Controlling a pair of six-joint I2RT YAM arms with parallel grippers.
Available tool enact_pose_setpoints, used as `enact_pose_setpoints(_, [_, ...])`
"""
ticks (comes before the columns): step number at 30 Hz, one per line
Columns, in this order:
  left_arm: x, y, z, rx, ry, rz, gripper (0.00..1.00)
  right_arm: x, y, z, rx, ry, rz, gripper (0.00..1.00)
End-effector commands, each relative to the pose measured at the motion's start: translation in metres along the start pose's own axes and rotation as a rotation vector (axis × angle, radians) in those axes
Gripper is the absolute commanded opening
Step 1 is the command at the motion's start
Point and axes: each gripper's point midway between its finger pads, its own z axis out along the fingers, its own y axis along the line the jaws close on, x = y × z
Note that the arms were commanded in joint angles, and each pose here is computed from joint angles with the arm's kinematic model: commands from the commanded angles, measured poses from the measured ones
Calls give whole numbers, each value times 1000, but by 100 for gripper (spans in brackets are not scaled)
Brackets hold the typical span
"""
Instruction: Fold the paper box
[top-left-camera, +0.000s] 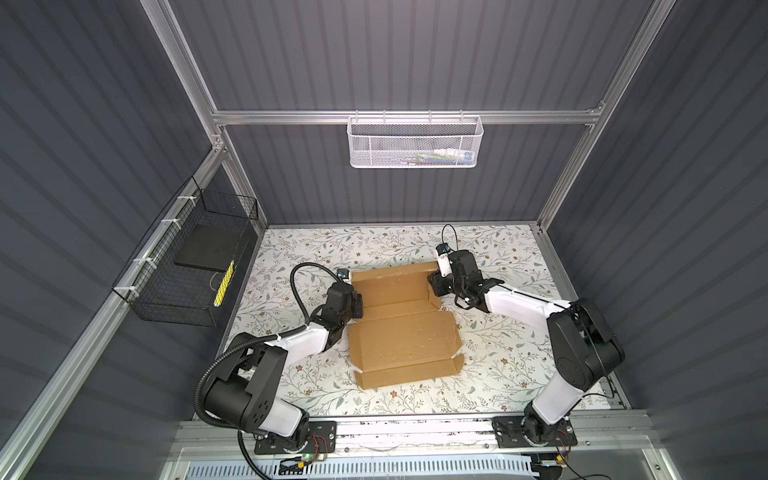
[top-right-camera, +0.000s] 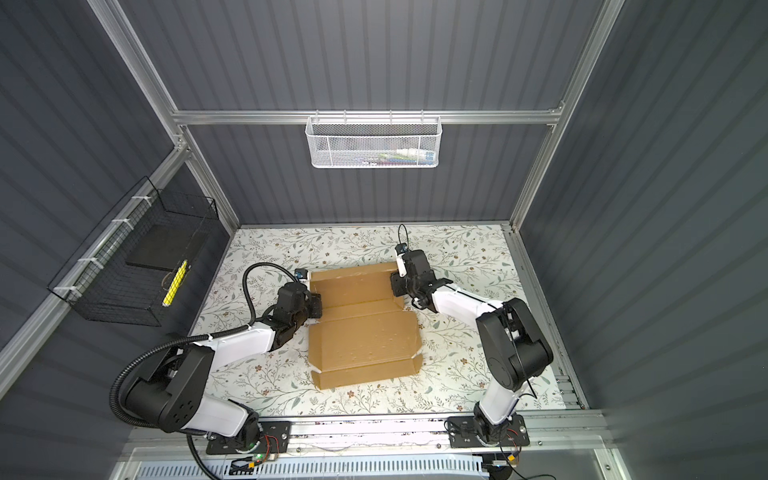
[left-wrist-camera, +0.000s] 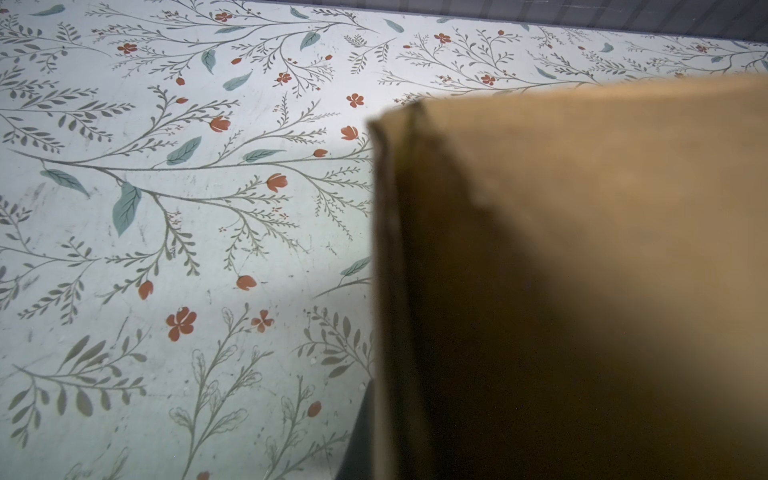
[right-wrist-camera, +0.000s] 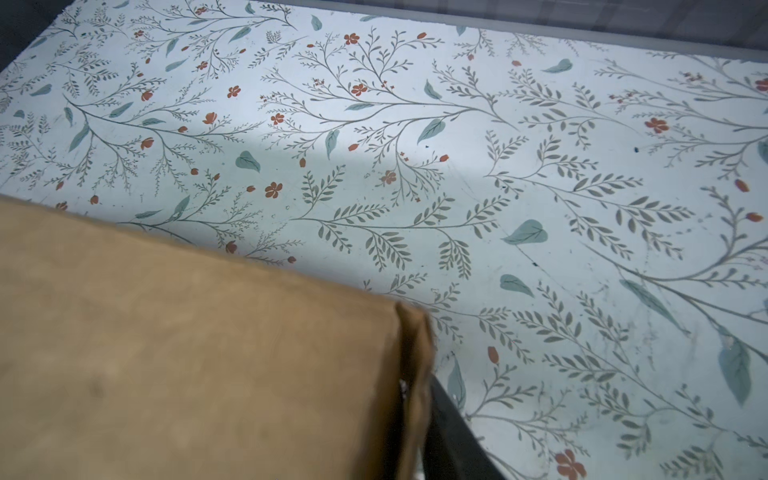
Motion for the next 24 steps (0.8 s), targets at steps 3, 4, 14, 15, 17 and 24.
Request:
enact_pose_setpoints(3, [-11, -6, 0, 23, -18, 5, 0, -4, -3, 5, 61, -6, 8, 38])
enact_pose_setpoints(4, [-11, -6, -1, 21, -19, 5, 0, -4, -4, 6, 71, -4, 6, 36])
enact_pose_setpoints(14, [-12, -5, -3, 18, -21, 4, 0, 9, -5, 8, 103, 31, 7, 23])
enact_pose_setpoints(15, [-12, -5, -3, 17, -21, 4, 0, 9, -6, 8, 106, 32, 5, 22])
enact_pose_setpoints(17, [-12, -4, -3, 15, -21, 4, 0, 11, -6, 9, 108, 36, 7, 21])
enact_pose_setpoints(24, [-11, -4, -3, 15, -20, 3, 0, 14, -5, 10, 113, 46, 3, 17])
